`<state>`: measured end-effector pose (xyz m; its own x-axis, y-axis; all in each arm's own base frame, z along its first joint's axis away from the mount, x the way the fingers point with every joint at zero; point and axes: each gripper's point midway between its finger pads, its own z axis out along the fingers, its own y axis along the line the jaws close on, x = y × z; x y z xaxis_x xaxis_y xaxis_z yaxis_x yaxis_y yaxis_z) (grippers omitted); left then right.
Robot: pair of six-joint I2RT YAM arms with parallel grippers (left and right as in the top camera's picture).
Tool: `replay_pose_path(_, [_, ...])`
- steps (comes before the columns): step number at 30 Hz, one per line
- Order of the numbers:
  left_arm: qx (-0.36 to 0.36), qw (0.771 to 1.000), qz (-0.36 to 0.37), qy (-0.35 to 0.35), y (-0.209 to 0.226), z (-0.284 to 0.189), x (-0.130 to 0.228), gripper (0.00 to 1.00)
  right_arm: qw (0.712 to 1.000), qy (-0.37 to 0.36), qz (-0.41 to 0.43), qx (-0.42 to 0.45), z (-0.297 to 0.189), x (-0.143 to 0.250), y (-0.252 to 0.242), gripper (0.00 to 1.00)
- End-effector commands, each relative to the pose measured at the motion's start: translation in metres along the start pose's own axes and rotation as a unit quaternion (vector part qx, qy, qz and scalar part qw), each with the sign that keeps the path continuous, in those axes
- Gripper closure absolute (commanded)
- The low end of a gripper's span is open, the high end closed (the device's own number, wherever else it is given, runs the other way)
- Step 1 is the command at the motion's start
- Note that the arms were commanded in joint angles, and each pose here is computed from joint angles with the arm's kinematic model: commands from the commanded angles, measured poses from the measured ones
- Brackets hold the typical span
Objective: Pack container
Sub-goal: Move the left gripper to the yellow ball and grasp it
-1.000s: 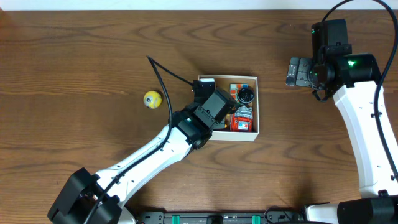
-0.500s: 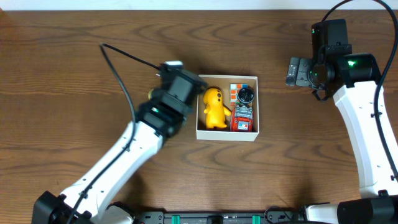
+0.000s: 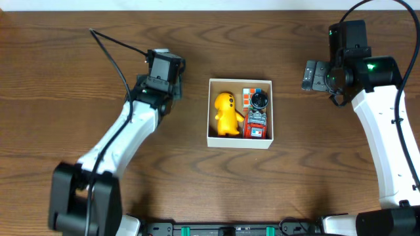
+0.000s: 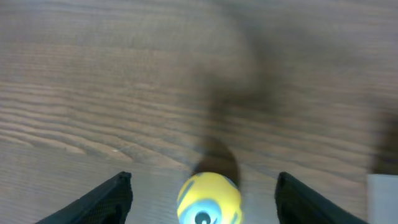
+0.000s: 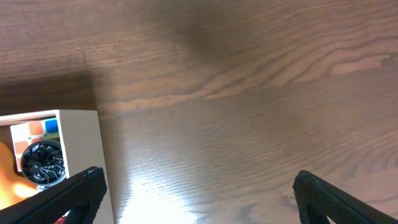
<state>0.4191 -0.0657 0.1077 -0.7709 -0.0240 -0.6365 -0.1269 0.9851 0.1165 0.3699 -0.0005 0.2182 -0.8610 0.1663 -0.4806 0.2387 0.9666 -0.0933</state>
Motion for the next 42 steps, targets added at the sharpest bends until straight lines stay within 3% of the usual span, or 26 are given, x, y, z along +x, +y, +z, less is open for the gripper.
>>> replay_pose_path(1, [-0.010,1.000,0.010,0.026,0.005,0.025,0.009,0.24,1.000,-0.011,0.005,0.002,-0.006,-0.005,-0.004,0.01])
replay_pose_path(7, [-0.019,0.996,0.021,0.079,0.005,0.059,0.043,0.24,1.000,-0.011,0.005,0.002,-0.006,-0.005,-0.004,0.01])
replay_pose_path(13, [-0.022,0.995,0.025,0.094,0.005,0.064,0.052,0.24,1.000,-0.011,0.005,0.002,-0.006,-0.005,-0.004,0.01])
replay_pose_path(16, [-0.024,0.994,0.029,0.104,0.006,0.063,0.057,0.39,1.000,-0.011,0.005,0.002,-0.006,-0.005,-0.004,0.01])
replay_pose_path(22, [-0.029,0.991,0.035,0.123,0.009,0.061,0.066,0.38,1.000,-0.011,0.005,0.002,-0.006,-0.005,-0.004,0.01])
replay_pose_path(25, [-0.030,0.991,0.037,0.128,0.010,0.060,0.068,0.24,1.000,-0.011,0.005,0.002,-0.006,-0.005,-0.004,0.01])
replay_pose_path(31, [-0.033,0.989,0.041,0.139,0.012,0.059,0.073,0.24,1.000,-0.011,0.005,0.002,-0.006,-0.005,-0.004,0.01])
replay_pose_path(32, [-0.033,0.989,0.042,0.140,0.012,0.058,0.074,0.27,1.000,-0.011,0.005,0.002,-0.006,-0.005,-0.004,0.01])
replay_pose_path(34, [-0.033,0.988,0.042,0.142,0.013,0.058,0.075,0.42,1.000,-0.011,0.005,0.002,-0.006,-0.005,-0.004,0.01])
replay_pose_path(38, [-0.032,0.989,0.040,0.137,0.012,0.058,0.072,0.50,1.000,-0.011,0.005,0.002,-0.006,-0.005,-0.004,0.01])
replay_pose_path(42, [-0.028,0.992,0.034,0.119,0.012,0.049,0.060,0.81,1.000,-0.011,0.005,0.002,-0.006,-0.005,-0.004,0.01])
